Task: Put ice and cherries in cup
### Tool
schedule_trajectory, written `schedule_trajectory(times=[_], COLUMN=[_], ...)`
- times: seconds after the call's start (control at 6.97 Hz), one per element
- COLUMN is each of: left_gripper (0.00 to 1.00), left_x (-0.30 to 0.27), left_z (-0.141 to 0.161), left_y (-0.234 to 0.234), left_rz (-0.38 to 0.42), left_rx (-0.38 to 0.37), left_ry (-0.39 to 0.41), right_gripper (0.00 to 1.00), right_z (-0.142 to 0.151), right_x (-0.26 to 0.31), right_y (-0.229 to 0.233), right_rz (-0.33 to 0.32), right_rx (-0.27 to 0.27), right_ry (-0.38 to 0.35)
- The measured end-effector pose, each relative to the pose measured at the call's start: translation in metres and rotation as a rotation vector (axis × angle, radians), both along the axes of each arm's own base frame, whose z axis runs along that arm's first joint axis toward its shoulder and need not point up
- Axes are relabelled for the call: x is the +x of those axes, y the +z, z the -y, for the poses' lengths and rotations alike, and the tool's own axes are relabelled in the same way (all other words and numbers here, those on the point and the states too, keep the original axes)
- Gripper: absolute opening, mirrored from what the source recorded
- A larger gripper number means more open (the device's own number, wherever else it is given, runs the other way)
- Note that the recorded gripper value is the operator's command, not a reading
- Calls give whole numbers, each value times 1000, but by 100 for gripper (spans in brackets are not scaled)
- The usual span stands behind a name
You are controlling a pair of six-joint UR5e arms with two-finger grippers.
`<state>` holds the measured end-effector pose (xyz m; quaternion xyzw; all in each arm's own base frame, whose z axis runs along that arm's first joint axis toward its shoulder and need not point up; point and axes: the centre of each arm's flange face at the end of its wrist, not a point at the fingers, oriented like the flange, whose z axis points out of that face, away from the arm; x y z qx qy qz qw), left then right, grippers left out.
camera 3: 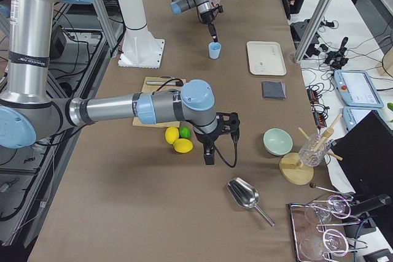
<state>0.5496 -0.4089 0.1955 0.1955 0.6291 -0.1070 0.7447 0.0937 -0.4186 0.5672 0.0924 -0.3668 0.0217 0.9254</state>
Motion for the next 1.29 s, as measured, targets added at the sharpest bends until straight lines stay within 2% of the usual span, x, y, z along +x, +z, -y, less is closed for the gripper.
schedule_trajectory(times=[0.43, 0.57, 0.72, 1.0, 1.15, 1.29], left_gripper=[97, 98, 98, 98, 98, 98], left_x=[-5, -17, -42, -126, -177, -227], left_z=[-1, 1, 6, 8, 19, 32], left_y=[-4, -5, -11, -20, -7, 15], left_rz=[-6, 16, 93, 344, 461, 539], left_rx=[7, 3, 5, 35, 38, 30], left_ry=[2, -2, 11, 111, 158, 195], right_gripper=[100, 100, 100, 100, 100, 100], right_z=[1, 6, 16, 42, 59, 76], right_x=[0, -2, -9, -42, -73, -113], right_y=[-2, -7, -19, -49, -72, -94], right_rz=[1, 8, 25, 58, 66, 54], right_rx=[1, -6, -28, -82, -115, -146], right_ry=[3, 18, 49, 95, 118, 141])
